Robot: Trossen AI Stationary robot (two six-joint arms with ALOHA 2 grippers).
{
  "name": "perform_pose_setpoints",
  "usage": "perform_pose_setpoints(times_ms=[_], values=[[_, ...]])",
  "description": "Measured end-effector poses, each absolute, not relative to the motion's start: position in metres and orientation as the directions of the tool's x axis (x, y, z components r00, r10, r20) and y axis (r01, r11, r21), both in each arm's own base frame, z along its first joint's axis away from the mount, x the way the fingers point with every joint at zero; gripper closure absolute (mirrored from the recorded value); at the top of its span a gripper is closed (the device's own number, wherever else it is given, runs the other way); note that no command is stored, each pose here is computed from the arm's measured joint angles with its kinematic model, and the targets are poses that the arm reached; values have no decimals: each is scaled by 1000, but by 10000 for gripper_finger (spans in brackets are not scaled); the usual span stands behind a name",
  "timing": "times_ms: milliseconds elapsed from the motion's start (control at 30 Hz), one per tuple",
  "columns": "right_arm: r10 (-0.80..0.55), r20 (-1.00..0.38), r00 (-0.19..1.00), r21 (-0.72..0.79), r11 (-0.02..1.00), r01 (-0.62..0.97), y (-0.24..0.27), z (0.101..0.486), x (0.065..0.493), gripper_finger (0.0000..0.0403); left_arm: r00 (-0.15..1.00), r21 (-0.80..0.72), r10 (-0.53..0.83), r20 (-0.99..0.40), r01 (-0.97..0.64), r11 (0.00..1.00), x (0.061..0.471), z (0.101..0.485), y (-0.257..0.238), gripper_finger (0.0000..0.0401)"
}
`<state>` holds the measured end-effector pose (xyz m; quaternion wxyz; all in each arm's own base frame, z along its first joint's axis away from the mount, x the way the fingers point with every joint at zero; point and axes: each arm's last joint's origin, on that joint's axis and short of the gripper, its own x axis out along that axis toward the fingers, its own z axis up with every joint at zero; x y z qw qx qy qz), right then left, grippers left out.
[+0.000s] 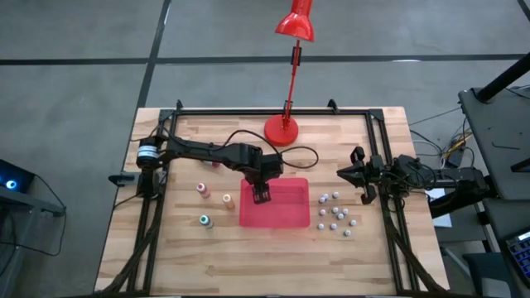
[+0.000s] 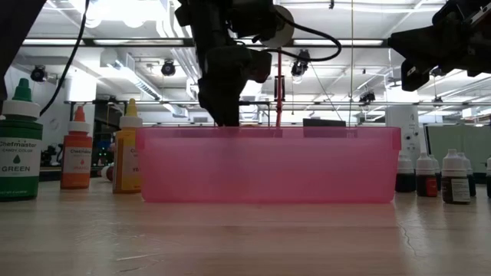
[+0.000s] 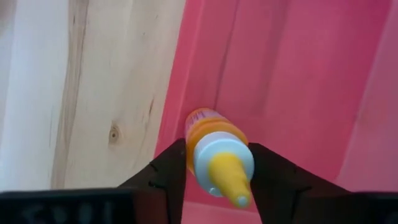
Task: Pick & Place food coloring
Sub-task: Put the top large yellow food coloring bottle into the red bin
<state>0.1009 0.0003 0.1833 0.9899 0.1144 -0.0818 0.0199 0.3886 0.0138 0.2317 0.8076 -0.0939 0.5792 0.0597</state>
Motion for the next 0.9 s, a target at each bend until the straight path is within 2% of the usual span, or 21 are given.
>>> perform_pose_setpoints(times_ms=[167,400,900], values=[[21,167,986,223,973,-58,0,183,101,374,338,-85,-11,-941,-207,975,390,233,14,300],[21,166,986,223,973,-58,0,183,101,374,344,-97,-17,-939,-218,971,391,237,14,302],[21,165,986,223,973,-58,0,183,101,374,445,-136,-33,-895,-201,970,402,266,14,304]])
